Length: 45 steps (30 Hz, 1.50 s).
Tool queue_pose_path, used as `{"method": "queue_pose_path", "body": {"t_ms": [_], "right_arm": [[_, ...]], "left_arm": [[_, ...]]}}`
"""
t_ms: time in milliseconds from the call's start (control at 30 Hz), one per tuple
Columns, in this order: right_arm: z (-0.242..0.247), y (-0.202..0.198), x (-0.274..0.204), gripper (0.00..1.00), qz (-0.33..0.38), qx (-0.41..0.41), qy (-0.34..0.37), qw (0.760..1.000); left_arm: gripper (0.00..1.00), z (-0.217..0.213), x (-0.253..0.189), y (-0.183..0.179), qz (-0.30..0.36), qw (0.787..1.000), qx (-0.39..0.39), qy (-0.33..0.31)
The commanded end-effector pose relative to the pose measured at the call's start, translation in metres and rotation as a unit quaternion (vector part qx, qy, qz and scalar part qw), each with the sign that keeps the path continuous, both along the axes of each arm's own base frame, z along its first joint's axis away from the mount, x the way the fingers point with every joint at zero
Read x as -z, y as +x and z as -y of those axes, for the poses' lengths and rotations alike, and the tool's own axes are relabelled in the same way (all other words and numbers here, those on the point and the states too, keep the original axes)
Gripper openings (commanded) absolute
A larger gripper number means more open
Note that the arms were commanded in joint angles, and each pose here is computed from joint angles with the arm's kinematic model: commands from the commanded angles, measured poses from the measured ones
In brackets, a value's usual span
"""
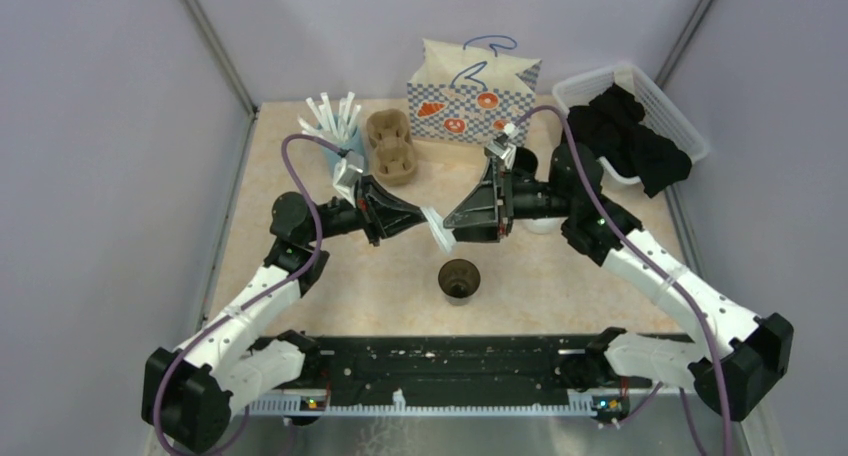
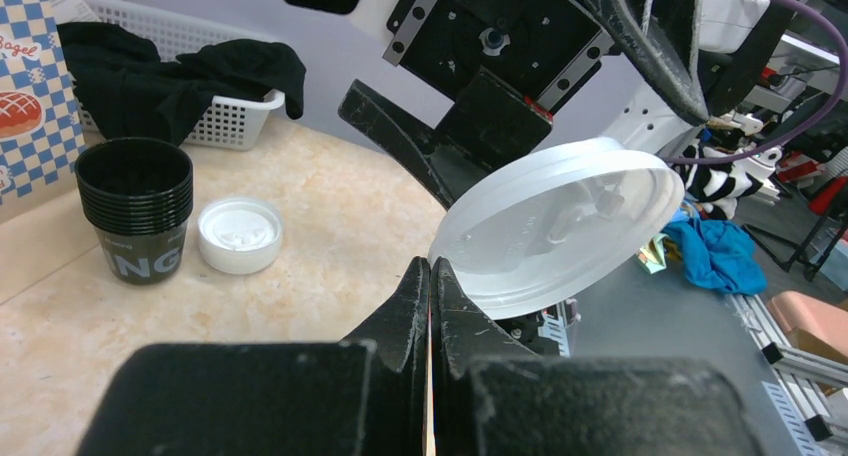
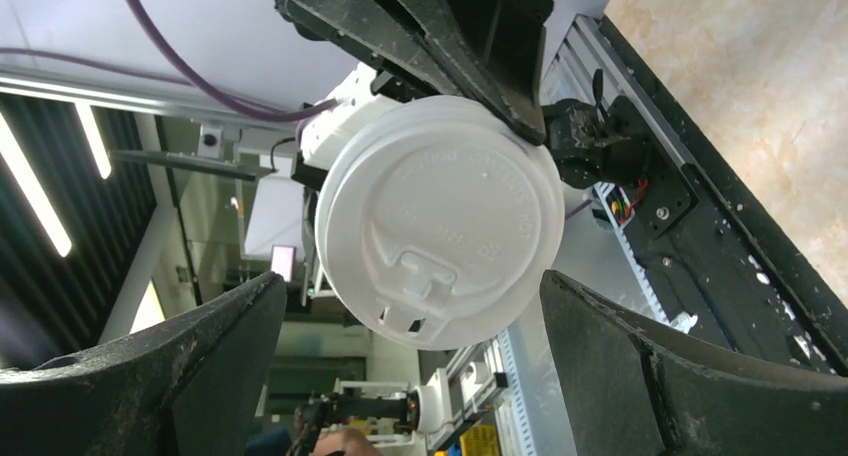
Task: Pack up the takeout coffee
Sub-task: Pick up the cup lid from the center of the board.
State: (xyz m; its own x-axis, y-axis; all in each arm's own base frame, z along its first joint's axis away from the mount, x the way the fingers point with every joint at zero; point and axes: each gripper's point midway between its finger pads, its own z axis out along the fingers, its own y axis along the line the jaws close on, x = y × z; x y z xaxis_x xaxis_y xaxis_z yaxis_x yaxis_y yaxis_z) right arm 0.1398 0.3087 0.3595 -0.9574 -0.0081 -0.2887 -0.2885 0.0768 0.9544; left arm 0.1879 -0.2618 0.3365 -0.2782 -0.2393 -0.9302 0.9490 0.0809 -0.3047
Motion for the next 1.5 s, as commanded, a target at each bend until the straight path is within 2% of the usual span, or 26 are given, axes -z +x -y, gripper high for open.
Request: {"method": "queue_pose_path", "body": {"t_ms": [0, 267, 1033, 1167, 1467], "right_arm": [[-0.005, -0.001, -0.003, 0.99, 0.004, -0.01, 0.02, 1.0], [-0.007, 0.005, 0.007, 0.99, -0.004, -0.001, 0.005, 1.0], [-0.012, 0.01, 0.01, 0.91, -0.034, 0.005, 0.032, 0.999], [-0.011, 0.009, 0.009, 0.96, -0.036, 0.007, 0.039, 0.999], [-0.008, 0.01, 0.008, 0.97, -0.059, 0.018, 0.071, 0.996]], "left_arm": [[0.0, -0.002, -0.024, -0.003, 0.057, 0.998, 0.001, -0.018], [0.0, -0.001, -0.021, -0.003, 0.052, 0.998, 0.003, -0.017], [0.0, 0.0, -0.017, -0.006, 0.049, 0.999, 0.016, -0.015], [0.0, 0.0, -0.016, -0.008, 0.05, 0.998, 0.022, -0.013], [0.0, -0.001, -0.015, -0.011, 0.05, 0.998, 0.027, -0.014]]}}
